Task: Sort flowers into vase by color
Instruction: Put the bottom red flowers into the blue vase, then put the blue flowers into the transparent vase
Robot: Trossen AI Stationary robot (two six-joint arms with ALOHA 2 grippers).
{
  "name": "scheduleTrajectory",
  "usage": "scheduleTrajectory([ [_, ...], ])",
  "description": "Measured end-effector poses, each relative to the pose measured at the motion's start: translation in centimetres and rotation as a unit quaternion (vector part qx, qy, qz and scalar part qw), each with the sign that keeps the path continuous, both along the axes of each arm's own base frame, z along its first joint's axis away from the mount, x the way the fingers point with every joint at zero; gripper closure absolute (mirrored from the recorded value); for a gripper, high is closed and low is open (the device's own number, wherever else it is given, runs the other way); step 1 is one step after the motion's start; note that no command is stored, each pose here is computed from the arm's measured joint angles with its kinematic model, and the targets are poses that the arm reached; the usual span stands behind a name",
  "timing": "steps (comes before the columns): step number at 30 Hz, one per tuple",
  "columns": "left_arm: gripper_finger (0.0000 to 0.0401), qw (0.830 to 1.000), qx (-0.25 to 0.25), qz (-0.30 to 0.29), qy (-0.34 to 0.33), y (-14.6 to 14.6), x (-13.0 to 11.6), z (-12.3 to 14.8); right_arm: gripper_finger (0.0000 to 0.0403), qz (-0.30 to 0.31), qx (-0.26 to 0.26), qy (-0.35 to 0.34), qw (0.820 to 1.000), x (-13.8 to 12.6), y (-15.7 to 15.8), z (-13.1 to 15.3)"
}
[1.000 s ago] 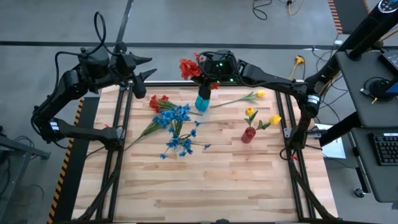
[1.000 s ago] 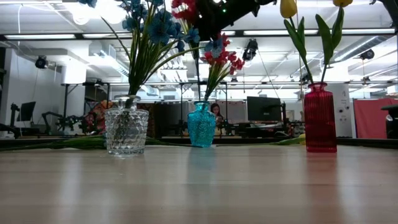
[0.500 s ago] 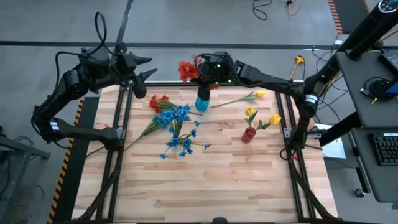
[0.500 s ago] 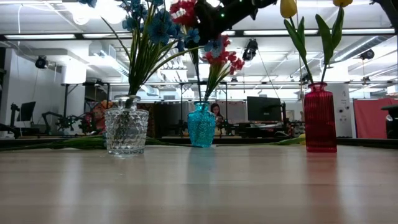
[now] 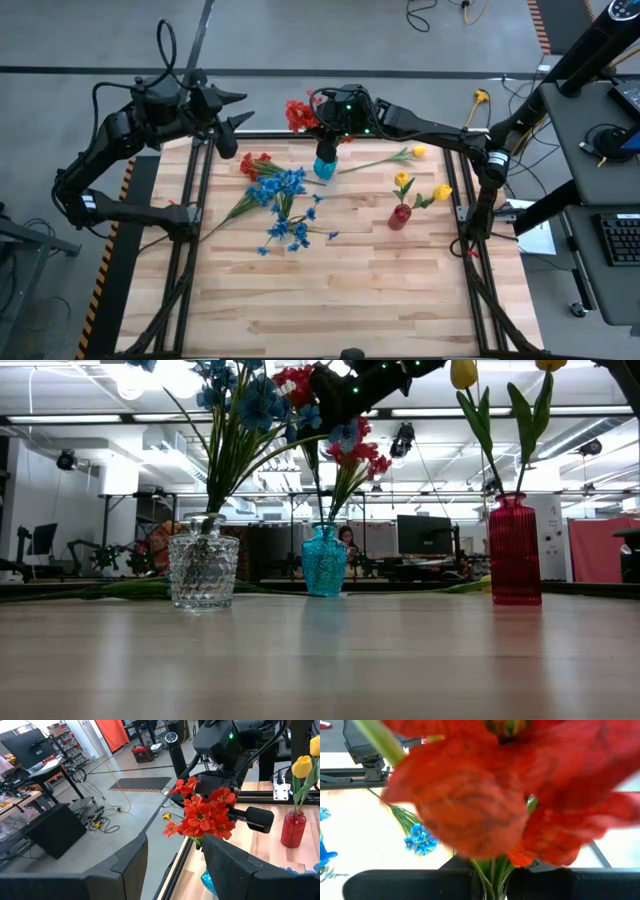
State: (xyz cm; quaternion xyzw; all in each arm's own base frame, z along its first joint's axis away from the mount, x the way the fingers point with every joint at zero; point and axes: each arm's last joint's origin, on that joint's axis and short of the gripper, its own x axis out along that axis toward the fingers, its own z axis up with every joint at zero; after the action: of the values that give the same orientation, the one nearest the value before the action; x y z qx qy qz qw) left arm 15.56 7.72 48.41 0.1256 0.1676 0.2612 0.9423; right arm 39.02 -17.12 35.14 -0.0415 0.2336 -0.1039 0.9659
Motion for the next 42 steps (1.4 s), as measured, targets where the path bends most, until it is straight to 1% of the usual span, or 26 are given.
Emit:
scheduleTrajectory([
  [4,0.0227,1.000,-0.003,0.000,0.006,0.2,0.3,-0.3,0.0367,0.001,0.001,0.006,1.000,-0.2,0.1,0.0],
  [6,0.0227,1.000,-0.004,0.000,0.008,0.2,0.5,-0.3,0.0359,0.001,0.002,0.009,1.000,-0.2,0.1,0.0],
  [9,0.0227,1.000,-0.004,0.000,0.009,0.2,0.5,-0.4,0.0333,0.000,0.003,0.010,1.000,-0.2,0.1,0.0],
  [15,0.0227,1.000,-0.006,0.001,0.008,0.2,0.5,-0.4,0.0264,-0.001,0.008,0.014,1.000,-0.3,0.1,-0.1],
  [18,0.0227,1.000,-0.008,0.001,0.008,0.2,0.5,-0.4,0.0236,-0.001,0.010,0.019,1.000,-0.3,0.1,-0.2],
  [22,0.0227,1.000,-0.009,0.001,0.008,0.2,0.5,-0.4,0.0206,-0.002,0.010,0.017,1.000,-0.6,0.3,0.2],
  [28,0.0227,1.000,-0.015,0.003,0.008,0.2,0.5,-0.5,0.0173,-0.002,0.013,0.024,1.000,-1.4,0.6,0.9],
  [34,0.0227,0.999,-0.042,0.008,0.004,0.3,0.8,-1.1,0.0147,-0.013,0.019,0.041,0.999,-2.3,1.0,2.3],
  [38,0.0227,0.997,-0.071,0.014,0.016,0.4,1.2,-2.7,0.0138,-0.043,0.011,0.069,0.997,-3.0,1.1,3.4],
  [42,0.0227,0.994,-0.107,0.016,0.028,0.1,1.5,-4.7,0.0136,-0.050,0.011,0.076,0.996,-3.8,1.4,4.9],
])
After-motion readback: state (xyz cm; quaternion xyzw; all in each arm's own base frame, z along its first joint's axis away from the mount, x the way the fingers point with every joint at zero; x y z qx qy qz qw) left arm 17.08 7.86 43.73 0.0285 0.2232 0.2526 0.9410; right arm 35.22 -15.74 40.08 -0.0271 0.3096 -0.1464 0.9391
